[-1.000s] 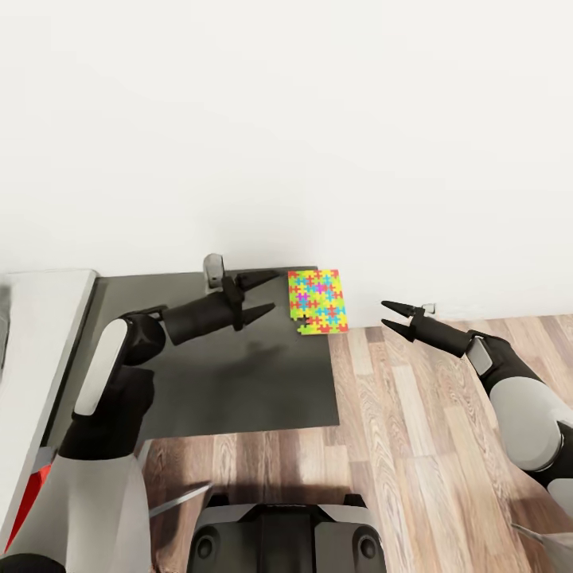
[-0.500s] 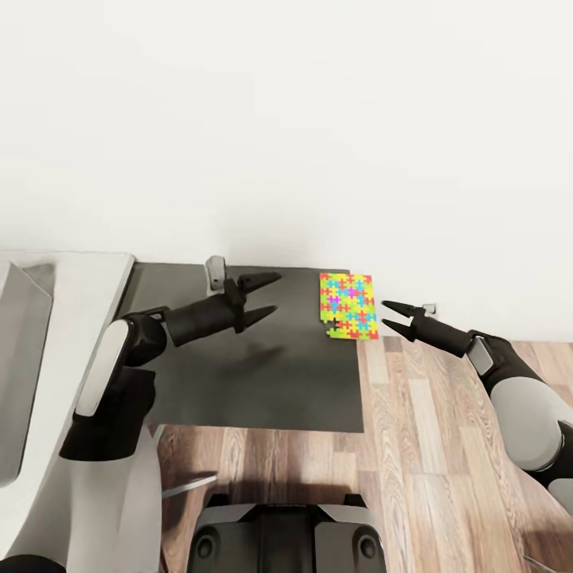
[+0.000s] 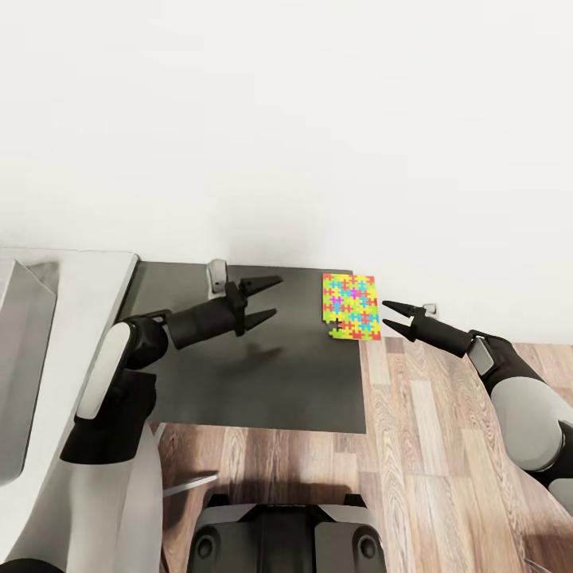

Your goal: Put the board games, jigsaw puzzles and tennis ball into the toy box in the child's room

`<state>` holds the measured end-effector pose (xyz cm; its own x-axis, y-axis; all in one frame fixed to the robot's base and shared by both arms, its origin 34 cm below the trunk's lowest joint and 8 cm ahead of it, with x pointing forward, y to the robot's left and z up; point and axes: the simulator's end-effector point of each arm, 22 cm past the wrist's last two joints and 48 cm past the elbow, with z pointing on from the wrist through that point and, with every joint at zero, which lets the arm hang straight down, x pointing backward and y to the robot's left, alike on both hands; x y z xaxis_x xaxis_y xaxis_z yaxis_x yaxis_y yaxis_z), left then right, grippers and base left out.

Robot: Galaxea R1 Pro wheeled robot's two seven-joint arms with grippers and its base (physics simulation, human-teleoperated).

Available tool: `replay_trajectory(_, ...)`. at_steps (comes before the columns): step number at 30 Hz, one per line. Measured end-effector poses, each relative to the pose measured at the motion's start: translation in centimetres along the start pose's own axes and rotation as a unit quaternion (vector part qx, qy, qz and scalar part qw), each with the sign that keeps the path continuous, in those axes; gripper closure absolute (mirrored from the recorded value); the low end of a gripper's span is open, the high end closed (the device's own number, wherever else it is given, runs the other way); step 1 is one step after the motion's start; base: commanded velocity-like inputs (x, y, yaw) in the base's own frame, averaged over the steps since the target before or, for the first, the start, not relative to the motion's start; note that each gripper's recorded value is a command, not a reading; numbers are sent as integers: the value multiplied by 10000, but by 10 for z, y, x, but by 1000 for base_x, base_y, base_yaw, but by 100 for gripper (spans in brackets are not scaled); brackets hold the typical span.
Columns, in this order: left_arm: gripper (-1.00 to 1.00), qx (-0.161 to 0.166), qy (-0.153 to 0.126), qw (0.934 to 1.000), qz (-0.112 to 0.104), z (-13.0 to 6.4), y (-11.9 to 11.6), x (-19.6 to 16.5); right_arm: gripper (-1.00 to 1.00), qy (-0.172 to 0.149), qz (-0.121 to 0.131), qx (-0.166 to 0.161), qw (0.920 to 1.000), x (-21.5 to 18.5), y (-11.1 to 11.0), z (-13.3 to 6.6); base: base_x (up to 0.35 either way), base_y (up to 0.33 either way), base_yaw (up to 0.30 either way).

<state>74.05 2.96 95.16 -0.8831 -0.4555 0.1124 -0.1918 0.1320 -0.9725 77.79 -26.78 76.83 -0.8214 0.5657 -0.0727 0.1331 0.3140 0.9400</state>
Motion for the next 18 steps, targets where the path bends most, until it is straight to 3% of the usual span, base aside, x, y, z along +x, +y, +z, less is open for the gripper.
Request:
replay_trajectory(8, -100, -14, 1, 10000, -1, 0, 1, 1, -100, 0, 1, 6, 10000, 0, 0, 0, 0, 0, 38)
replay_trajectory(18, -100, -23, 1, 10000, 2, 1, 1, 1, -100, -1, 1, 13, 10000, 0, 0, 0, 0, 0, 142)
